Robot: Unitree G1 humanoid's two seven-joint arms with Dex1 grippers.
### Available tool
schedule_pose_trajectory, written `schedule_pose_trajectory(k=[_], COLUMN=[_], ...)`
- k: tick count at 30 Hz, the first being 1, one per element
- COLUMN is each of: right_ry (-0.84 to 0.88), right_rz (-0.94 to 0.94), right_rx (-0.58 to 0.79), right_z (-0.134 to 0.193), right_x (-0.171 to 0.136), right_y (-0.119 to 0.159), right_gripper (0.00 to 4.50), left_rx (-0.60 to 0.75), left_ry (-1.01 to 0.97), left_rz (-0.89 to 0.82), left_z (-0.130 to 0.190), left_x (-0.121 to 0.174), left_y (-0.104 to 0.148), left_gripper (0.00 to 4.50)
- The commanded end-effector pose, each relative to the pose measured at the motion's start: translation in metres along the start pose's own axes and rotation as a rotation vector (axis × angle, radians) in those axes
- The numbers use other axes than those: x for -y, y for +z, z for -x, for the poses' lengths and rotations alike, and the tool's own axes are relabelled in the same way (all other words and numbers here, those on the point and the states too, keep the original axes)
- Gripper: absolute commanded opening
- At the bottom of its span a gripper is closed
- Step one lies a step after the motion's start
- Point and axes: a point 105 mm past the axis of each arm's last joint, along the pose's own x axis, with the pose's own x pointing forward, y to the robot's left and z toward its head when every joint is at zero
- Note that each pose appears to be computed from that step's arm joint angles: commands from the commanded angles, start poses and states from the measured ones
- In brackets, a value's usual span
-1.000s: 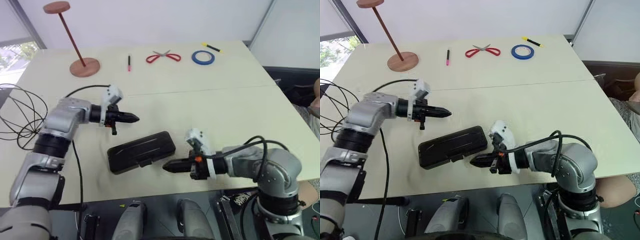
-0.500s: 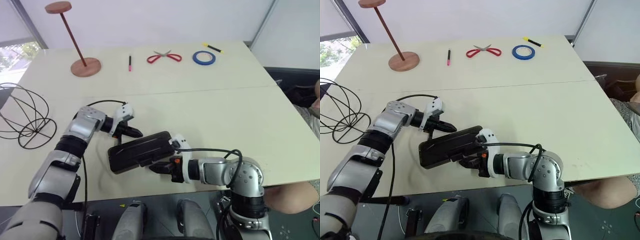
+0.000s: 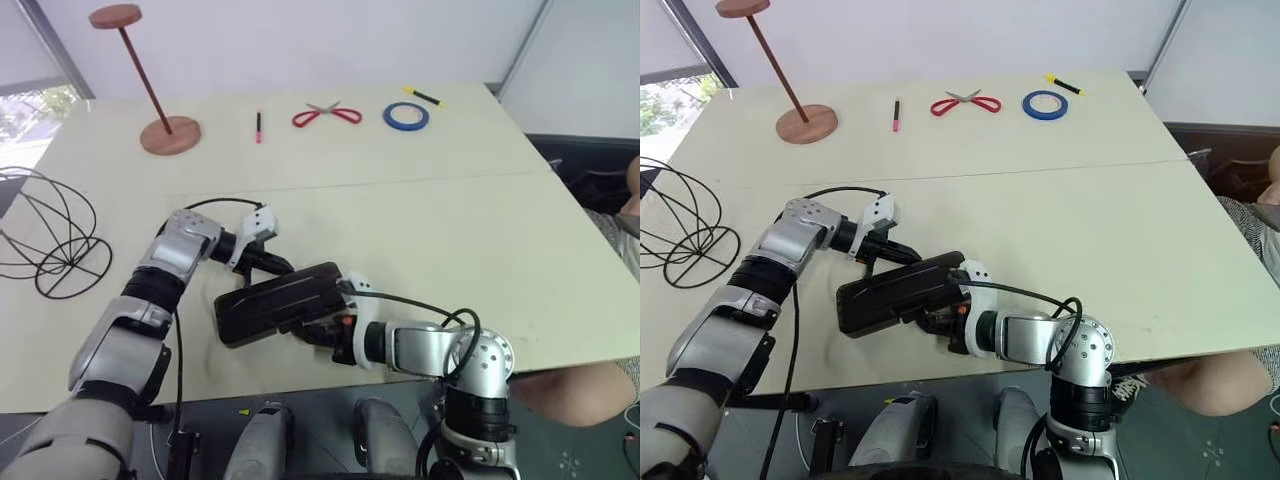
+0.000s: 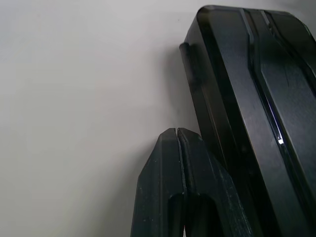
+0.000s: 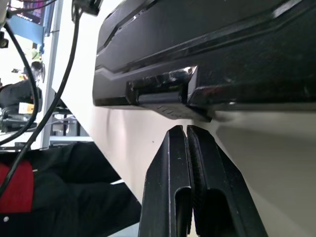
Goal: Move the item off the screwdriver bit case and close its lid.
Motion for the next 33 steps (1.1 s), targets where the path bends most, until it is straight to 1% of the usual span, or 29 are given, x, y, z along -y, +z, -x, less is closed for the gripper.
schedule_pose_trajectory(k=[1,7,15,19,26,30,33], right_ry=[0.043,0.043,0.029,0.026,0.015,0.005,0.001], right_rz=[-0.07,-0.109,-0.162,-0.181,-0.191,-0.187,-0.181], right_rx=[0.028,0.033,0.03,0.045,0.059,0.066,0.071], right_z=[-0.009,-0.013,-0.017,-0.019,-0.017,-0.017,-0.017], right_x=[-0.012,-0.016,-0.02,-0.023,-0.024,-0.024,-0.024], right_y=[0.002,0.003,0.001,0.005,0.008,0.01,0.012], right_gripper=[0.08,0.08,0.08,0.08,0.08,0.08,0.08], left_rx=[0.01,0.004,-0.033,-0.073,-0.083,-0.084,-0.067], left_ry=[-0.008,-0.022,-0.065,-0.121,-0.165,-0.153,-0.129], left_rz=[-0.051,-0.064,-0.093,-0.126,-0.133,-0.164,-0.187], left_z=[0.002,-0.004,-0.01,-0.018,-0.026,-0.031,-0.034], left_x=[0.002,0.004,0.012,0.027,0.042,0.039,0.032], left_y=[0.008,0.01,0.004,-0.008,-0.016,-0.015,-0.006], left_gripper=[0.0,0.0,0.0,0.0,0.0,0.0,0.0])
